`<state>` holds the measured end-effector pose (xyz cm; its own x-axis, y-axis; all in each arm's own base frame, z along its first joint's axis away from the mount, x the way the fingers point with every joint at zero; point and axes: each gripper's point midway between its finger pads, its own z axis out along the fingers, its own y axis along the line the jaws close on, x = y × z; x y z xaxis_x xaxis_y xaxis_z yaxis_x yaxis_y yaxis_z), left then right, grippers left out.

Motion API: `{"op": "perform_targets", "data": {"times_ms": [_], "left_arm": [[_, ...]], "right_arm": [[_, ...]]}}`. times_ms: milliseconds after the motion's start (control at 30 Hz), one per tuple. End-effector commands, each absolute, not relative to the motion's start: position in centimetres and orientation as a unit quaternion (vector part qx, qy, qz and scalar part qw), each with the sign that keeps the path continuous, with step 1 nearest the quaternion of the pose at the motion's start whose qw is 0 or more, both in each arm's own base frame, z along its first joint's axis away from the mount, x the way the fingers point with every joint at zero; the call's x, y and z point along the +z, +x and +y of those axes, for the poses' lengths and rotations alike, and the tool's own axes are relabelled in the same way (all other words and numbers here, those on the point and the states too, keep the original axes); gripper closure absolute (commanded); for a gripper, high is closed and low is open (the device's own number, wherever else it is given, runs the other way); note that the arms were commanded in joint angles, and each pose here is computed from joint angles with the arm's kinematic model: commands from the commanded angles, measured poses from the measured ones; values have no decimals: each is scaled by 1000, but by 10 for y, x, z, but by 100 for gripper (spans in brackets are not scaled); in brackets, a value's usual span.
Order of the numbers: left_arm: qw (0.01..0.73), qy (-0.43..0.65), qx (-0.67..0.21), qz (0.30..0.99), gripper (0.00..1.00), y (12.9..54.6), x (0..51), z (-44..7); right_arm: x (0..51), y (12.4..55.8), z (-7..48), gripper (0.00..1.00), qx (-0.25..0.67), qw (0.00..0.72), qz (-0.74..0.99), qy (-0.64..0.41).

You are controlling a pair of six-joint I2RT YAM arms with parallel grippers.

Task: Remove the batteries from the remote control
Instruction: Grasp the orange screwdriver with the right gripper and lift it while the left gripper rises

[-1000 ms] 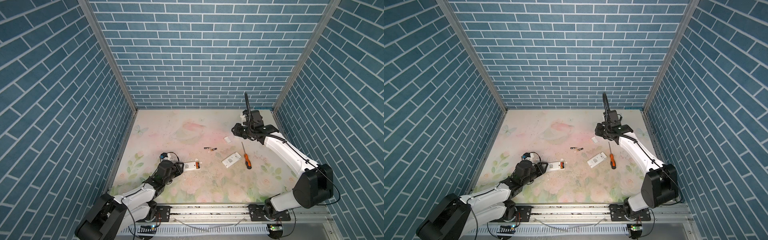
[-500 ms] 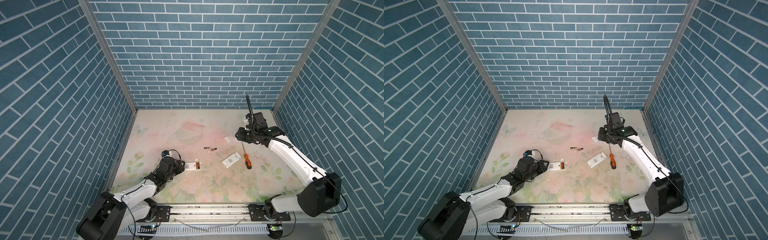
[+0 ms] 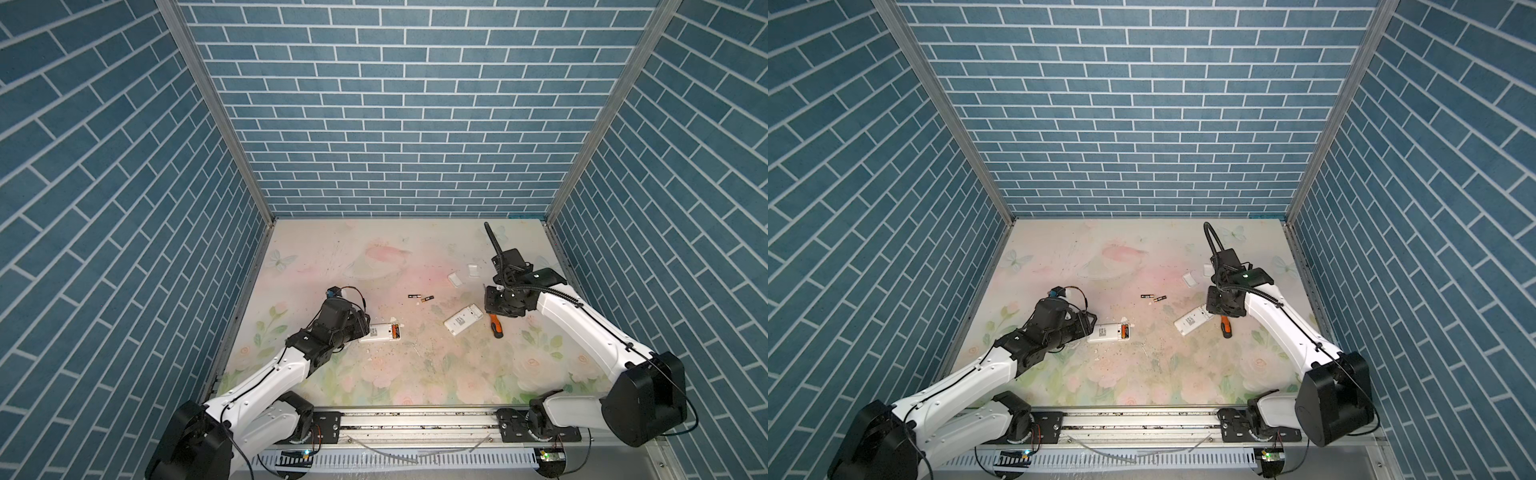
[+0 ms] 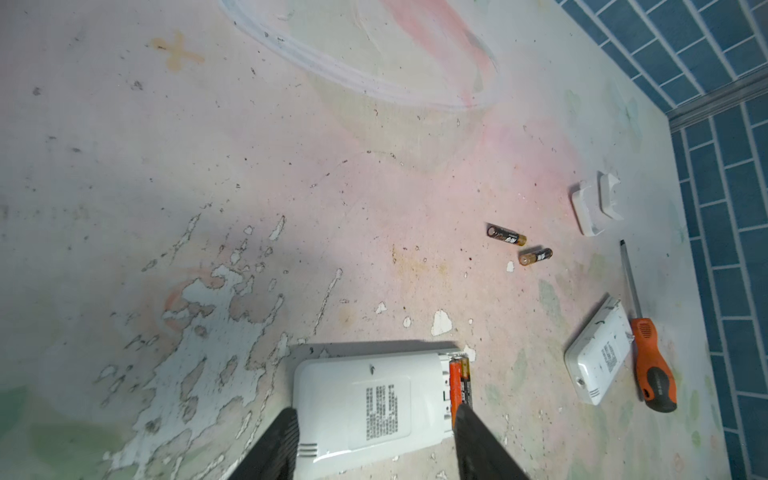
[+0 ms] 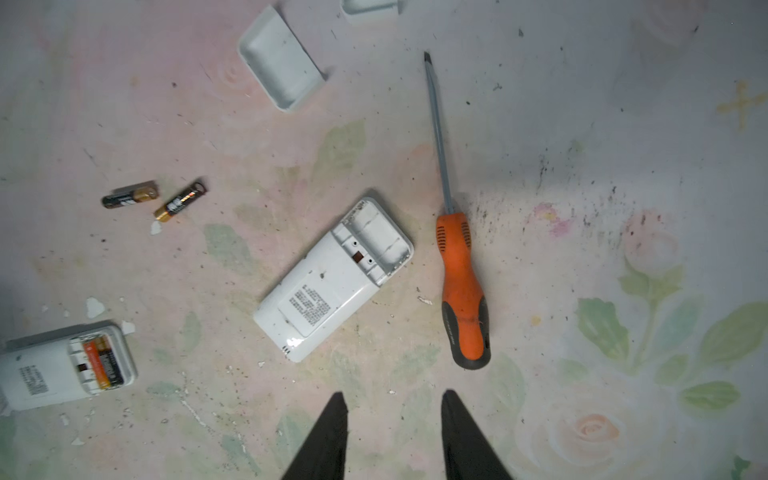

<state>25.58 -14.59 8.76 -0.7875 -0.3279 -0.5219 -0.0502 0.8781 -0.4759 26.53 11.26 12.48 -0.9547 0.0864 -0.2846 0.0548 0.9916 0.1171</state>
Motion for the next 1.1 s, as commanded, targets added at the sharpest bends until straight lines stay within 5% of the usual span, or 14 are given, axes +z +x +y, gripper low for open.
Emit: {"op": "perform_targets", "data": {"times_ms": [0, 900, 1067], "left_arm": [[300, -76, -201, 929, 39, 254, 90, -143], [317, -67, -212, 922, 39, 270, 119, -145], [316, -65, -219, 921, 39, 274, 122, -148]], "right_arm": [[107, 254, 96, 59, 9, 119, 992, 46], [12, 252, 76, 53, -15, 16, 997, 77], [6, 254, 75, 74, -18, 16, 997, 76]]}}
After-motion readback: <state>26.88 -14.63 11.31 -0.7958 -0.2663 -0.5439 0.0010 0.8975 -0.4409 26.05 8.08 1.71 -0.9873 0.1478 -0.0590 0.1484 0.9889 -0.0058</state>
